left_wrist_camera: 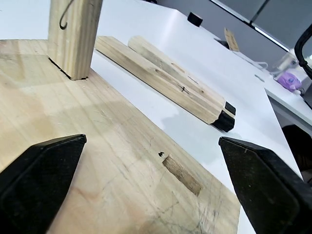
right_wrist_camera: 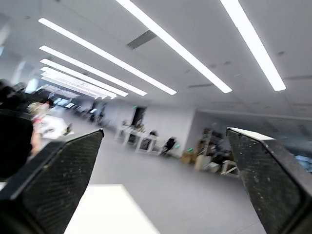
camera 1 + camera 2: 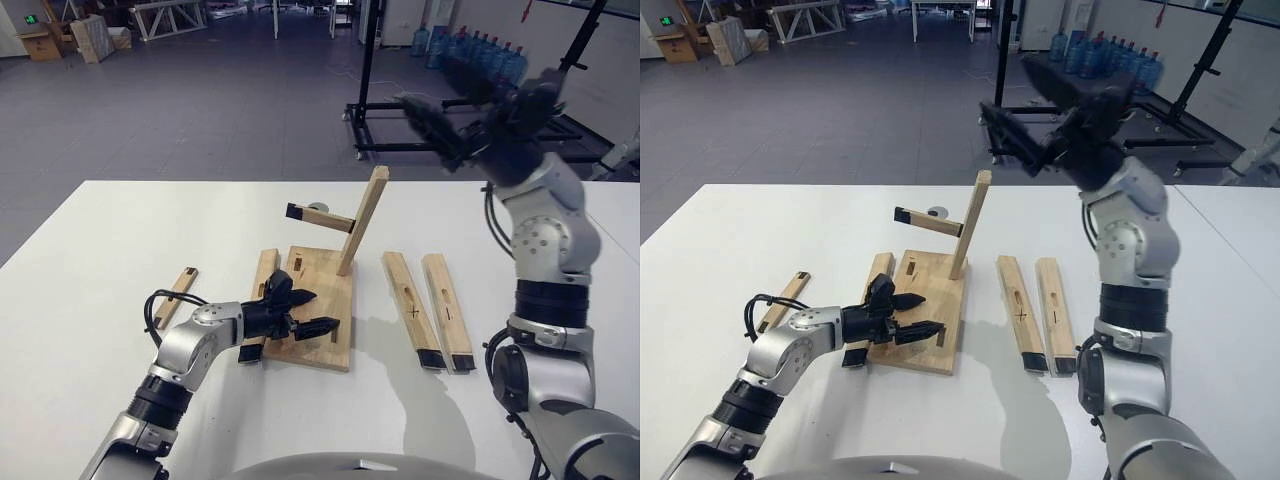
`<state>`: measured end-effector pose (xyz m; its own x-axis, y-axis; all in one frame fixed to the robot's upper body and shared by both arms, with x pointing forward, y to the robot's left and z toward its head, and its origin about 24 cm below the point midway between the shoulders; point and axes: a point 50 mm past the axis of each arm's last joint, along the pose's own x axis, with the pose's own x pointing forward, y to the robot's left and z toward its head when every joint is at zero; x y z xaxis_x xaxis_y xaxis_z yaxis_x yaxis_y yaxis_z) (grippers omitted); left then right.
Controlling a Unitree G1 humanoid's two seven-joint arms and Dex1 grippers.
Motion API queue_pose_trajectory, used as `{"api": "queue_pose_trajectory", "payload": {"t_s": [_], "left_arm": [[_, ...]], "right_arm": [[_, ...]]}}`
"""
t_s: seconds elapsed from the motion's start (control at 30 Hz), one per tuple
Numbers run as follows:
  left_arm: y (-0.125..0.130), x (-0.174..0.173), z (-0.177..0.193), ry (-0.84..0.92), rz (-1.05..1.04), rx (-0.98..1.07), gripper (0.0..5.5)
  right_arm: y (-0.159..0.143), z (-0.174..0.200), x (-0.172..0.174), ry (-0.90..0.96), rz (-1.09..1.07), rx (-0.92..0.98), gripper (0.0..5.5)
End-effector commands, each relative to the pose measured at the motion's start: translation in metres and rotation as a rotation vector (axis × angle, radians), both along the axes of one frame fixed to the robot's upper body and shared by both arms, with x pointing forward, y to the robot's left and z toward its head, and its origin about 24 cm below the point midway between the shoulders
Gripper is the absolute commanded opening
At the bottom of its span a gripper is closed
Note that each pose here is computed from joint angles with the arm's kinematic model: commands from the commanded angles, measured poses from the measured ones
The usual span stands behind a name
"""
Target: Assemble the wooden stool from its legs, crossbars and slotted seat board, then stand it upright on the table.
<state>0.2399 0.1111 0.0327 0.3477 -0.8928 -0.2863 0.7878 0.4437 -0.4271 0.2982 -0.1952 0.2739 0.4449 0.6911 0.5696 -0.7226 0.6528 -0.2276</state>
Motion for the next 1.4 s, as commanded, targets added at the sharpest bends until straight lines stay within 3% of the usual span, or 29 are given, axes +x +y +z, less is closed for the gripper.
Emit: {"api": "queue_pose_trajectory", "payload": {"t_s": [0.03, 0.13, 0.2, 0.3, 0.47, 0.83, 1.27, 1.4], "left_arm": [[0.015, -0.018, -0.022, 0.099, 0.126, 0.070, 5.01], [0.015, -0.023, 0.000, 0.051, 0.191, -0.049, 5.01], [0.018, -0.026, 0.020, -0.014, 0.229, -0.160, 5.01], [0.029, -0.029, 0.046, -0.077, 0.280, -0.283, 5.01], [0.025, -0.028, 0.064, -0.116, 0.286, -0.309, 5.01], [0.013, -0.032, 0.063, -0.094, 0.317, -0.308, 5.01], [0.007, -0.021, 0.060, -0.114, 0.362, -0.316, 5.01], [0.008, -0.017, 0.062, -0.164, 0.391, -0.301, 5.01]], "right_arm": [[-0.033, -0.037, -0.007, 0.179, -0.421, 0.105, 4.63], [-0.032, -0.132, -0.040, 0.486, -0.887, 0.014, 4.63], [-0.024, -0.165, -0.067, 0.587, -1.035, -0.144, 4.63], [-0.005, -0.199, -0.098, 0.821, -1.026, -0.292, 4.63], [-0.007, -0.211, -0.115, 1.092, -1.015, -0.269, 4.63], [-0.022, -0.230, -0.129, 1.339, -0.959, -0.337, 4.63], [-0.025, -0.250, -0.136, 1.501, -0.903, -0.419, 2.28], [-0.024, -0.249, -0.129, 1.478, -0.906, -0.380, 2.01]]}}
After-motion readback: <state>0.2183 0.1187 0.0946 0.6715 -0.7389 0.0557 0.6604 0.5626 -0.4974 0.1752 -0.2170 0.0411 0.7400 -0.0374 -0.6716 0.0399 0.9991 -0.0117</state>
